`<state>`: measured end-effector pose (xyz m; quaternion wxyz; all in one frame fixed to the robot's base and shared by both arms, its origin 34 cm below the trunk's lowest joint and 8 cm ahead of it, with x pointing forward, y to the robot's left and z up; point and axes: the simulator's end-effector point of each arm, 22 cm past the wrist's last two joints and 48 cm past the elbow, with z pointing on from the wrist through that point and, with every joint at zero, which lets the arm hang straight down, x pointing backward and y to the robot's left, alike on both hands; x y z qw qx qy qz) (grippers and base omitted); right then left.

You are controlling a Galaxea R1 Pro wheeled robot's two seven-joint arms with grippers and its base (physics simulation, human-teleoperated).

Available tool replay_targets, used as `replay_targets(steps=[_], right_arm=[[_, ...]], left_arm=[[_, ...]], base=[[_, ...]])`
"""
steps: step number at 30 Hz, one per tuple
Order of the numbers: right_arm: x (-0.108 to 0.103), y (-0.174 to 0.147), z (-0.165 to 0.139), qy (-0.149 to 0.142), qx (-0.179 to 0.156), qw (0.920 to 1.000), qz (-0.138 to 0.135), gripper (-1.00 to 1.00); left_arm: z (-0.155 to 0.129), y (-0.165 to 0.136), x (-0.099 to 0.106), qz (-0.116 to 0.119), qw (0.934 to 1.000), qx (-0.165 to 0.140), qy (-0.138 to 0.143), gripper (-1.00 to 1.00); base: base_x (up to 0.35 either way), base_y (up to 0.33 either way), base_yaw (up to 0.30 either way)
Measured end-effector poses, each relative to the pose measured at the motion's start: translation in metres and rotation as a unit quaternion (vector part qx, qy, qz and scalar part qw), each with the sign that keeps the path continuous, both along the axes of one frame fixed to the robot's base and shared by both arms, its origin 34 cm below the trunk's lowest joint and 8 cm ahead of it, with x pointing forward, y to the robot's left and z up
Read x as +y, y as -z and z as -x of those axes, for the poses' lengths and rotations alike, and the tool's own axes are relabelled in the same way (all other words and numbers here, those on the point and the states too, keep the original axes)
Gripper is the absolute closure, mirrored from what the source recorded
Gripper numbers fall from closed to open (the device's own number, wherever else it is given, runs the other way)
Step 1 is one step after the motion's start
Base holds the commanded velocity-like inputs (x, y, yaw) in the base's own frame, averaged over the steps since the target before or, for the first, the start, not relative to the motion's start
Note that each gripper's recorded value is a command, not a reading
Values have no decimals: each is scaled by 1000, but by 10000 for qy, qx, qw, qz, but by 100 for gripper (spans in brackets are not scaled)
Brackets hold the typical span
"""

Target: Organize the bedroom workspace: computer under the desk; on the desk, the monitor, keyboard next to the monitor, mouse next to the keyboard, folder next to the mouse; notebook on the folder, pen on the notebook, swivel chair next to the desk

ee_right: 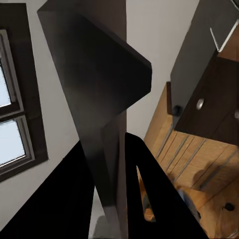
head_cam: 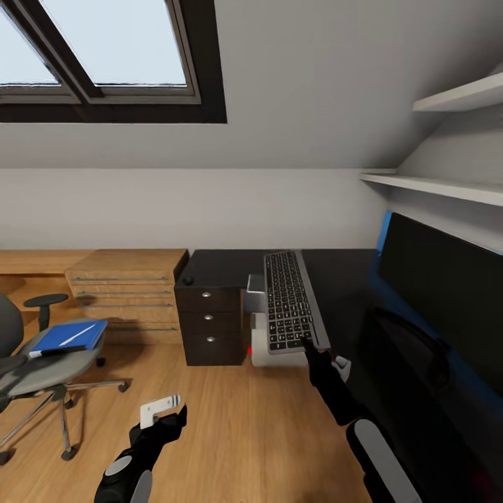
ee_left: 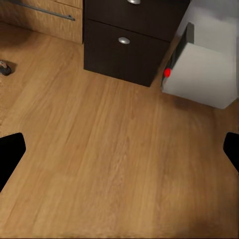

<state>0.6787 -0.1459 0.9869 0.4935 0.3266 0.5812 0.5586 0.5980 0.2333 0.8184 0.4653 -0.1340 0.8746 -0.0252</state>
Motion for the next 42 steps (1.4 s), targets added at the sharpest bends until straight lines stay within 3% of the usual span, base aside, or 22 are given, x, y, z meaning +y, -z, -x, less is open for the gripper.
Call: replay_targets(steps=[7,18,22,28,31,34,38,42], right_arm=[[4,-9,1,-29,28,10000,-34,100],[4,20,2,-3,344,9994,-26,100],[-5,26,0,78,542,9980,-306,100],[-34,33,-2,180,678,9967,-397,100],[-41,47,1,-46,936,9944,-484,100],[-57,59,1,-31,1098,9926,-517,100],[-60,68,4,-130,1235,9907,-562,100],[-90,77,1,46,1338,9892,-591,100]], left_arm=[[1,-10,0,11,10000,2,-8,-100],[1,-11,1,24,10000,-8,-12,-100],[1,-10,1,18,10000,-3,-12,-100],[1,-10,2,3,10000,1,-15,-100],[4,-3,1,0,10000,83,-10,-100],[5,1,1,-3,9999,118,-5,-100],[5,1,1,-14,9999,117,-3,-100],[5,1,2,-24,9999,109,-7,-100]], base=[[-339,-101,0],[-222,-39,0],[-10,-1,0],[-1,0,0],[0,0,0],[0,0,0],[0,-69,0],[0,-293,0]])
